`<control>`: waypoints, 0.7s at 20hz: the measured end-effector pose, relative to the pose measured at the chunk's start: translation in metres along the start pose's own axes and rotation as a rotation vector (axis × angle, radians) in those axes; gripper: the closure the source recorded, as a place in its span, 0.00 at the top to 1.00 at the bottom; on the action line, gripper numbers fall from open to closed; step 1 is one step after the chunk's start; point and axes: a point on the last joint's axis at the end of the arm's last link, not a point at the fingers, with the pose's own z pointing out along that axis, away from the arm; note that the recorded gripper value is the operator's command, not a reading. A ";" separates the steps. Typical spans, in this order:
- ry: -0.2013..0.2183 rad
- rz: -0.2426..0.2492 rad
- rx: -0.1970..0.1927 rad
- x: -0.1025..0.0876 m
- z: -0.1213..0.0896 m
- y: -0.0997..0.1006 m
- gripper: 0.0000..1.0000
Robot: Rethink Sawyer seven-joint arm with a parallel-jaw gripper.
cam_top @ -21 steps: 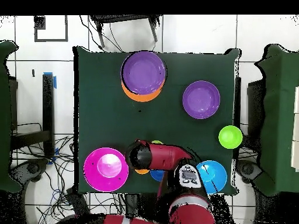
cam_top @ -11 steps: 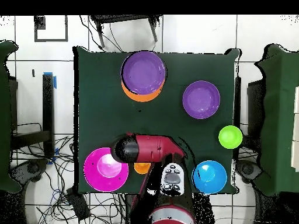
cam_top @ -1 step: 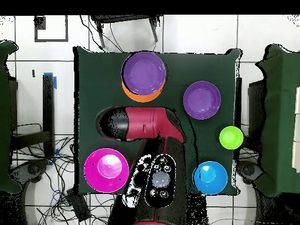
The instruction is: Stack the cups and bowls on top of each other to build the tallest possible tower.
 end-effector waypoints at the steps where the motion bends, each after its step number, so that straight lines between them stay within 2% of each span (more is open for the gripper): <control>1: -0.014 0.004 -0.001 -0.011 -0.011 0.001 0.00; 4: -0.039 0.011 -0.005 -0.029 -0.028 0.002 0.00; 7: -0.102 0.020 -0.018 -0.065 -0.060 0.007 0.00; 10: -0.136 0.024 -0.030 -0.084 -0.073 0.010 0.00; 14: -0.199 0.032 -0.060 -0.123 -0.103 0.019 0.00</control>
